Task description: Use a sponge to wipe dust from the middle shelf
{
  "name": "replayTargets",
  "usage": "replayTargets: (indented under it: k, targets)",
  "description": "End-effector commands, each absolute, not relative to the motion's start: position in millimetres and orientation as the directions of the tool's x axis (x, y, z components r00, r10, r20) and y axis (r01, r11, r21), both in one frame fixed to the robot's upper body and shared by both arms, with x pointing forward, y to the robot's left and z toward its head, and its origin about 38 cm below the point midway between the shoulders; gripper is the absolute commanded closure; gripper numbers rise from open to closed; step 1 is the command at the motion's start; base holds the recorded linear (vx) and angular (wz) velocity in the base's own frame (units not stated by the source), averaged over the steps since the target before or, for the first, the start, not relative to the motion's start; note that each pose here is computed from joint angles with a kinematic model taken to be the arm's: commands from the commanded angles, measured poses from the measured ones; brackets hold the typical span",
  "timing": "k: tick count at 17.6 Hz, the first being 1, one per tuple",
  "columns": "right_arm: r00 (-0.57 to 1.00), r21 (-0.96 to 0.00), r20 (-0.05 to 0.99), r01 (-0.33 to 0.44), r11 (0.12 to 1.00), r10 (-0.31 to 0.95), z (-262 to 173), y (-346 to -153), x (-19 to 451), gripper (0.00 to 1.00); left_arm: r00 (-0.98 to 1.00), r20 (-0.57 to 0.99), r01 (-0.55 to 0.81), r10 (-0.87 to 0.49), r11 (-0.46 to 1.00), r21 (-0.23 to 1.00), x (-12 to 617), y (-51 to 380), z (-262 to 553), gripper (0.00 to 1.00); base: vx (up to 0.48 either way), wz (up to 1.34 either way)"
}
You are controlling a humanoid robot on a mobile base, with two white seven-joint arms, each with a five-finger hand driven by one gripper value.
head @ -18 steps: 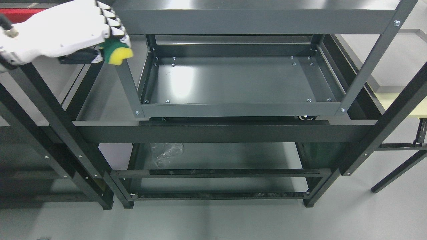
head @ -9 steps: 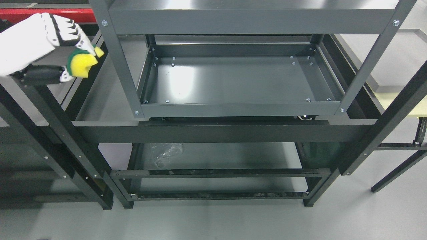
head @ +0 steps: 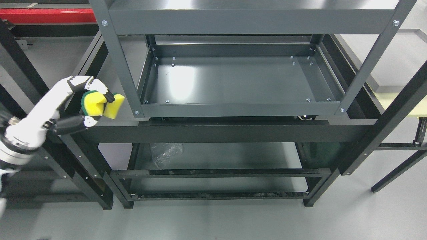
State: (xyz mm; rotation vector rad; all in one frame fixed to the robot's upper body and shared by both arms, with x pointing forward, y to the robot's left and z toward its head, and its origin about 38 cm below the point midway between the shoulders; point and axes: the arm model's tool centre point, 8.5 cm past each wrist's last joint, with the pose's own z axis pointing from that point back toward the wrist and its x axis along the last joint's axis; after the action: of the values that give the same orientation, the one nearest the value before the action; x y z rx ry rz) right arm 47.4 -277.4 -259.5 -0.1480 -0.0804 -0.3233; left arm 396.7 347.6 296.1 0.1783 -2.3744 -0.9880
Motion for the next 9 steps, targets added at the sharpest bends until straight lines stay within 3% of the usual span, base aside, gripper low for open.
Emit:
replayTargets:
  k: [1,7,9]
  targets:
    - [0.948,-0.144,0.053,0.319,0.937,-0.315,-259,-287.3,46,0.00,-0.689,0.723,0.180,0.036,0.976,0.123,422,234,220,1.00,0.000,0.00]
    - [0.948,-0.144,0.053,0.319,0.937,-0.315,-259,-287.3,46,0.00,-0.225,0.972,-0.062,-0.067,0.997,0.054,452,210,166,0.99,0.000,0.00]
    - [0.948,-0.144,0.053,0.319,0.937,-0.315,-259,-287.3,46,0.00,-0.257,0.965,-0.026,-0.044,0.999,0.039,444,175,196,0.99,0.000,0.00]
